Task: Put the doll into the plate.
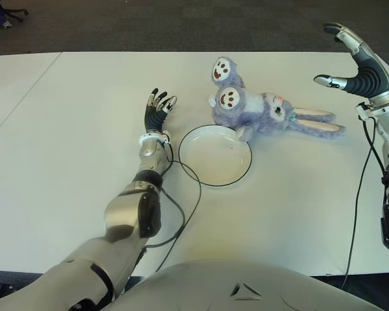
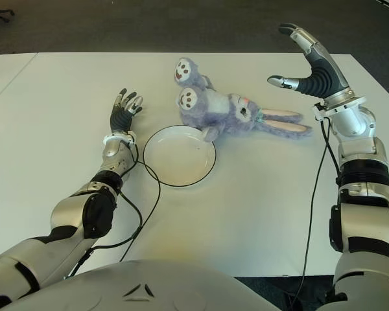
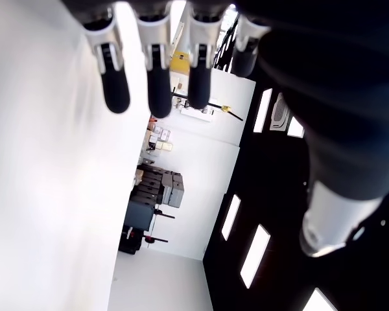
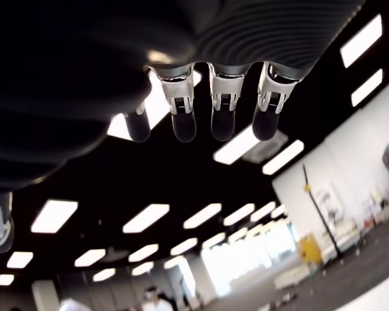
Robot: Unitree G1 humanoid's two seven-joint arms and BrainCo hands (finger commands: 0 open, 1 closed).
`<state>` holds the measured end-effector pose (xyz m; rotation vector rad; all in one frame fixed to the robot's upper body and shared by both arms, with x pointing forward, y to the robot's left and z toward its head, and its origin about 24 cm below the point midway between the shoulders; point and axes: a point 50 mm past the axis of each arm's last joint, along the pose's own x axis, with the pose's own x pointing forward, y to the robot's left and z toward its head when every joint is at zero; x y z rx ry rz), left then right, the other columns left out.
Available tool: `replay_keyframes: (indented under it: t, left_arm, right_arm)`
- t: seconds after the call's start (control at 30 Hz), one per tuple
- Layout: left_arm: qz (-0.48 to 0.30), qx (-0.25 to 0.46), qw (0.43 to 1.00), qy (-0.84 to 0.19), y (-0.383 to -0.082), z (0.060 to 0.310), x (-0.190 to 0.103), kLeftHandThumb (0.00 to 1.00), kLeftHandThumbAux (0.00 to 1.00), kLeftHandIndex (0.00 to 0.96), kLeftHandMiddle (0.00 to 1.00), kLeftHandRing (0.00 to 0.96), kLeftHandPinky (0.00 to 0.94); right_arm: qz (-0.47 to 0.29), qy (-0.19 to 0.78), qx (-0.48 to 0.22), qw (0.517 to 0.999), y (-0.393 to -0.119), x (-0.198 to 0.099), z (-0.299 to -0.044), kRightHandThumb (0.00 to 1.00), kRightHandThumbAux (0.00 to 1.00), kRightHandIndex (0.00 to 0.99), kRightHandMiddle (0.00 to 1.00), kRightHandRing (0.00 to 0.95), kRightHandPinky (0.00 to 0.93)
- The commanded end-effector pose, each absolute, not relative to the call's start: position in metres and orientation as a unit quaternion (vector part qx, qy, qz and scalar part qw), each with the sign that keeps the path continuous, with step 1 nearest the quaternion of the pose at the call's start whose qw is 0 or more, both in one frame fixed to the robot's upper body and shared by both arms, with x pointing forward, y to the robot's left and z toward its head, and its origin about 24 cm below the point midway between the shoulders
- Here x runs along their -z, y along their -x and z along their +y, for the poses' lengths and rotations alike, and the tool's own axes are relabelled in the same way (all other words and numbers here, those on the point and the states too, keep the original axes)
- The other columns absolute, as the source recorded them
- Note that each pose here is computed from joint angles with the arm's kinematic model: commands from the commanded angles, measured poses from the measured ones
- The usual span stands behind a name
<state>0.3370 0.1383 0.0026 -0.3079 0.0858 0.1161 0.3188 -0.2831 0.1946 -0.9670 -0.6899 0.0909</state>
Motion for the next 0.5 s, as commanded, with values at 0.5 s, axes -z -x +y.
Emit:
replay_keyframes:
  t: [0.5]
  left_arm:
    - [0.272,-0.087,0.943,0.171,-0.257,0.133,0.092,0.000,0.687,0.063,0.184,0.207,0.223]
  right_arm:
    - [-0.364,0.411,0.185,0.815,-0.347,-0.179,-0.271,0.170,0.232,0.000,0.000,0.000,0.000]
